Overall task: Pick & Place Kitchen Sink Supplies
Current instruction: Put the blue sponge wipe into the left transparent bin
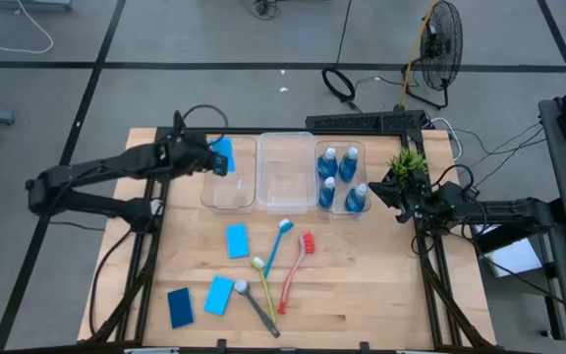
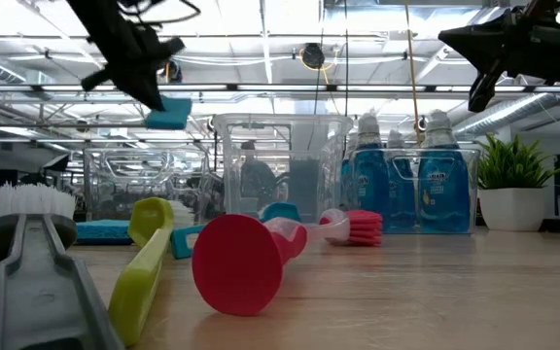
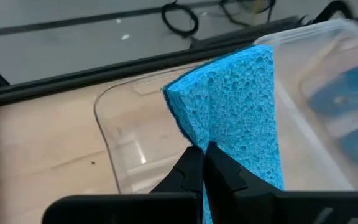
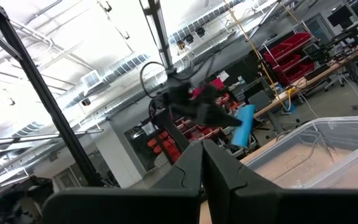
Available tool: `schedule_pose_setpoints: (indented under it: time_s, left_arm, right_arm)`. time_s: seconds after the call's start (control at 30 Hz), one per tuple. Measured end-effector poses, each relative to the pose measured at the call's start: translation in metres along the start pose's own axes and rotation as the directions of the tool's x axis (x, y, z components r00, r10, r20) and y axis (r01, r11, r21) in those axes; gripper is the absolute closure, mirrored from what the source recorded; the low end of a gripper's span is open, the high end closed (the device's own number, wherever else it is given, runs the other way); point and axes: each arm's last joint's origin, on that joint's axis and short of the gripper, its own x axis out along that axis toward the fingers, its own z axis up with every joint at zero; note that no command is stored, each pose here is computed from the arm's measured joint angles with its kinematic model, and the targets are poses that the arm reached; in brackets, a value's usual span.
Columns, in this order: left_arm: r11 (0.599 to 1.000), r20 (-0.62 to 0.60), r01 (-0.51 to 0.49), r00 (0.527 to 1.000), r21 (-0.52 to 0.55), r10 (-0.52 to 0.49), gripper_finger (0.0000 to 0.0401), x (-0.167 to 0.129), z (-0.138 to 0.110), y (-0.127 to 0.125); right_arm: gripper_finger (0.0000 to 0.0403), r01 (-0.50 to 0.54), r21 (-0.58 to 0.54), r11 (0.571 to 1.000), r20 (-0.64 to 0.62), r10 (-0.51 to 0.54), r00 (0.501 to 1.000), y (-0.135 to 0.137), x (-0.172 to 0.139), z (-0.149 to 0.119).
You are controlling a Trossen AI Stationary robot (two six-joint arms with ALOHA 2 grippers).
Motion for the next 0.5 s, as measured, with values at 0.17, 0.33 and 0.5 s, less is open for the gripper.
schedule_pose_setpoints:
  time_s: [0.17, 0.33, 0.5]
  left_arm:
    - [1.0, -0.081, -0.003, 0.997, 0.007, 0.004, 0.0401, 0.038, 0.011, 0.002]
    - [0.999, -0.186, -0.007, 0.983, -0.045, -0.002, 0.0401, 0.067, 0.018, 0.015]
    - [0.999, -0.291, 0.012, 0.956, -0.051, -0.026, 0.0401, 0.09, 0.015, 0.019]
  right_arm:
    - [0.0403, 0.002, -0.001, 1.0, 0.001, -0.002, 1.0, 0.0, 0.0, 0.0]
    - [0.0403, 0.0, 0.001, 1.0, 0.0, 0.0, 1.0, 0.0, 0.0, 0.0]
    - [0.0403, 0.0, 0.001, 1.0, -0.001, 0.0, 1.0, 0.0, 0.0, 0.0]
